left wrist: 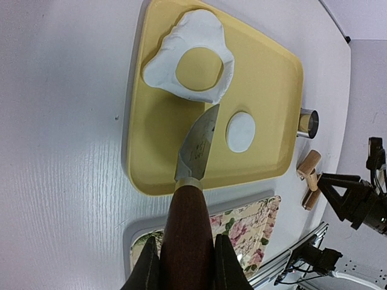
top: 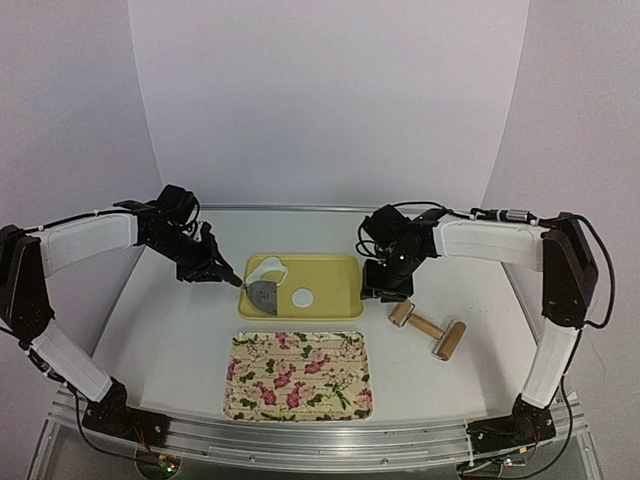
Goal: Roll out the dumpling wrappers from the dough
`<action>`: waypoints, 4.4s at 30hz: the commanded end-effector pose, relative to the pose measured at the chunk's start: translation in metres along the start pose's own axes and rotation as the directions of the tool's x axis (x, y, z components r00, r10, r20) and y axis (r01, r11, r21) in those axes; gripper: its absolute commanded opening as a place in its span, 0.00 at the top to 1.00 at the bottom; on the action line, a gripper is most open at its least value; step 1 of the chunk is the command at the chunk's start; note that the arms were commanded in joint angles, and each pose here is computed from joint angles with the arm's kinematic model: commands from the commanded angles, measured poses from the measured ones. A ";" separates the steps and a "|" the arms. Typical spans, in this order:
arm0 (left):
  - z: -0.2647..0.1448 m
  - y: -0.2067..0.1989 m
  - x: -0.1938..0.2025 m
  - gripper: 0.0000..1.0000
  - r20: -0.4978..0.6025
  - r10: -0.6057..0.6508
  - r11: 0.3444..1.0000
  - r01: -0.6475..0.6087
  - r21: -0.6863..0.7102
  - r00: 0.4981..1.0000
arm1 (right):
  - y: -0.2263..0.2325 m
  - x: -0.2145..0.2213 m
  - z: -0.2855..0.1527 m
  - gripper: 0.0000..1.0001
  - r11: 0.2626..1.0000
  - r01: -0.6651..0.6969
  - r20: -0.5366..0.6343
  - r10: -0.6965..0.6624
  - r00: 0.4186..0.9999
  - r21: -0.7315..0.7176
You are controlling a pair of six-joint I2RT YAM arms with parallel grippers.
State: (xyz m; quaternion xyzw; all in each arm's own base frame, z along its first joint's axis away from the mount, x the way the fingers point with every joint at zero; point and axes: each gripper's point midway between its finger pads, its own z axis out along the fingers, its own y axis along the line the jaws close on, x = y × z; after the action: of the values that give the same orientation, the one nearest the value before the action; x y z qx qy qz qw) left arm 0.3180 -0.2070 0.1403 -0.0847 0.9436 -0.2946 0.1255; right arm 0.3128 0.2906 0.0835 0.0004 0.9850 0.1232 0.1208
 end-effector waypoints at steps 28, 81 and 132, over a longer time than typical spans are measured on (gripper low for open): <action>0.014 -0.019 -0.022 1.00 -0.038 0.053 0.998 -0.052 0.029 0.998 | -0.022 -0.049 0.097 0.94 0.991 0.101 -0.085 -0.093 0.992 0.093; 0.055 -0.003 -0.034 1.00 -0.059 0.025 0.995 -0.030 -0.096 0.998 | -0.012 -0.051 0.110 1.00 0.994 0.093 -0.104 -0.086 0.991 0.060; 0.089 0.024 0.003 1.00 -0.063 -0.055 0.994 0.061 0.086 0.996 | -0.010 -0.047 0.110 1.00 0.998 0.032 -0.116 -0.026 0.993 0.051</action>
State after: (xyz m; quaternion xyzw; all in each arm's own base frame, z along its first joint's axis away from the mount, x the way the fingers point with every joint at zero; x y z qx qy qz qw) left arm 0.3529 -0.2575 0.0870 -0.0581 0.9088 -0.4043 0.0855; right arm 0.3881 0.3024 0.0089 -0.0405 0.9911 0.0975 0.0806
